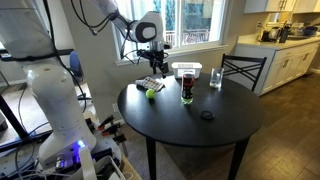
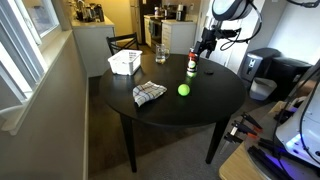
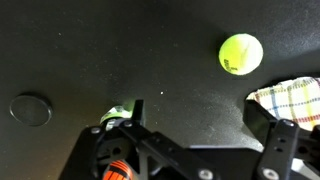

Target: Pick up the tennis ball and put it inside the tennis ball saver on the table

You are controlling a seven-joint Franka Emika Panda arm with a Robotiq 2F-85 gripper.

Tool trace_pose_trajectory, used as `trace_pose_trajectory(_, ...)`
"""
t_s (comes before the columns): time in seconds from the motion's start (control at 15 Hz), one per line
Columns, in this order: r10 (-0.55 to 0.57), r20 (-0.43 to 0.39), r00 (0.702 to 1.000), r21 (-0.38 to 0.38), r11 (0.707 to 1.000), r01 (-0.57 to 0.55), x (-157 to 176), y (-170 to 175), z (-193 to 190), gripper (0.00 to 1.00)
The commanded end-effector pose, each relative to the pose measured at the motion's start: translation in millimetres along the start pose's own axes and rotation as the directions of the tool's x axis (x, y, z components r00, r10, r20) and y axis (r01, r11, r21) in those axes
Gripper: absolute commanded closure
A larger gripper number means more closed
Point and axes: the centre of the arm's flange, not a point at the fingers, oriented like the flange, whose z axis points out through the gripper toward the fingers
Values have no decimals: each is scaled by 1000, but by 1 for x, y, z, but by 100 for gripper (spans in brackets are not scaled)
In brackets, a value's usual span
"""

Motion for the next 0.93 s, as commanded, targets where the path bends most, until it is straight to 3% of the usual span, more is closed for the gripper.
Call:
trace_pose_trajectory(0.0,-45,-33,998,70,996,48,21,-25,32,0)
trace_pose_trajectory(0.27,-108,-38,993,104,988,111,32,-63,62,0)
trace_pose_trajectory(0.87,-186,73,980,223,961,165,40,-104,116,0)
